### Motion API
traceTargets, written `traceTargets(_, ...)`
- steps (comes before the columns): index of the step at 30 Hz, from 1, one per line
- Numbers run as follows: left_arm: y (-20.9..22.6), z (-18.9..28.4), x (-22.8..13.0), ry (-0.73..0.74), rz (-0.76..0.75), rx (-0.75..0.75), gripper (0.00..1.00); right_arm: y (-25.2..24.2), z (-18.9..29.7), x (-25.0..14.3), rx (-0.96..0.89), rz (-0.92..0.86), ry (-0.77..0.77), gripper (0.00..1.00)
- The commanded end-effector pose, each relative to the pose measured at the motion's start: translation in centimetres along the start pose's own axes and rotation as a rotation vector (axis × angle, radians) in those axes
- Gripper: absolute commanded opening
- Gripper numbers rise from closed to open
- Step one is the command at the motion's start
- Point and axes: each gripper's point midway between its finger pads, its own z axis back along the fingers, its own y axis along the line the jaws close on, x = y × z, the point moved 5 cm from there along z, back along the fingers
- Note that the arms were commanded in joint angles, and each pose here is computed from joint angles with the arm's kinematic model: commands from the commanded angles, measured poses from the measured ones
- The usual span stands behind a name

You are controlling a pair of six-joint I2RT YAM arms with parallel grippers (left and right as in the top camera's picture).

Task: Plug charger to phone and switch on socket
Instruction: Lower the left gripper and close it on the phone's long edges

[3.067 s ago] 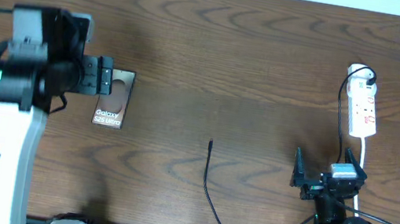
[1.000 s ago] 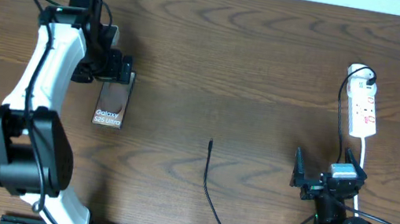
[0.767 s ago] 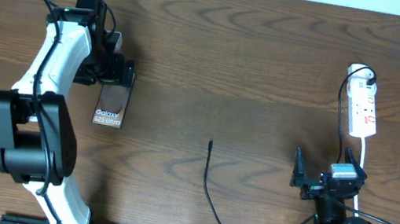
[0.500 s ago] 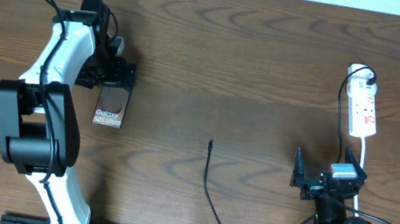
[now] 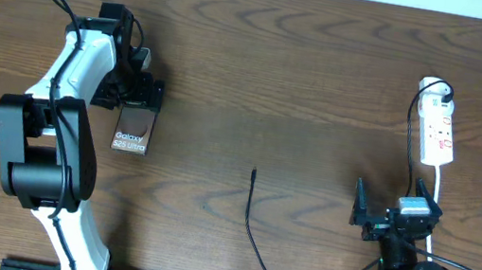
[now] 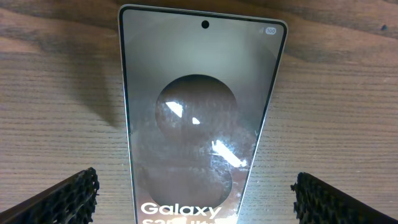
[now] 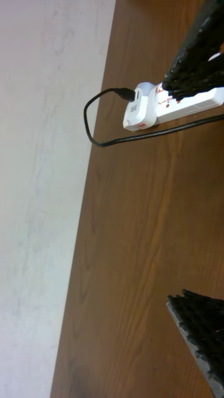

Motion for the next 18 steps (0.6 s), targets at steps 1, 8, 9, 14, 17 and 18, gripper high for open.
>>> traceTargets(1, 0.3, -0.9, -0.7, 0.03, -0.019, 0.012, 0.98, 0.1, 0.0, 0.0, 0.0, 0.008, 0.001, 0.99)
traceTargets(8, 0.4, -2.7, -1.6, 0.034, -0.017, 0.011, 0.98, 0.1, 0.0, 0.0, 0.0, 0.008, 0.001, 0.99)
traceTargets(9, 0.4, -3.0, -1.7, 0.036, -0.017, 0.011, 0.98, 0.1, 0.0, 0.0, 0.0, 0.008, 0.001, 0.99)
traceTargets(14, 0.4, -3.6, -1.9, 0.031, -0.018, 0.012, 0.98, 0.1, 0.0, 0.0, 0.0, 0.008, 0.001, 0.99)
traceTargets(17, 0.5, -3.5, -1.7, 0.02, -0.019, 0.015, 0.98, 0.1, 0.0, 0.0, 0.0, 0.008, 0.001, 0.99)
traceTargets(18, 0.6, -3.5, -1.6, 0.017, -0.02, 0.024, 0.98, 0.1, 0.0, 0.0, 0.0, 0.008, 0.001, 0.99)
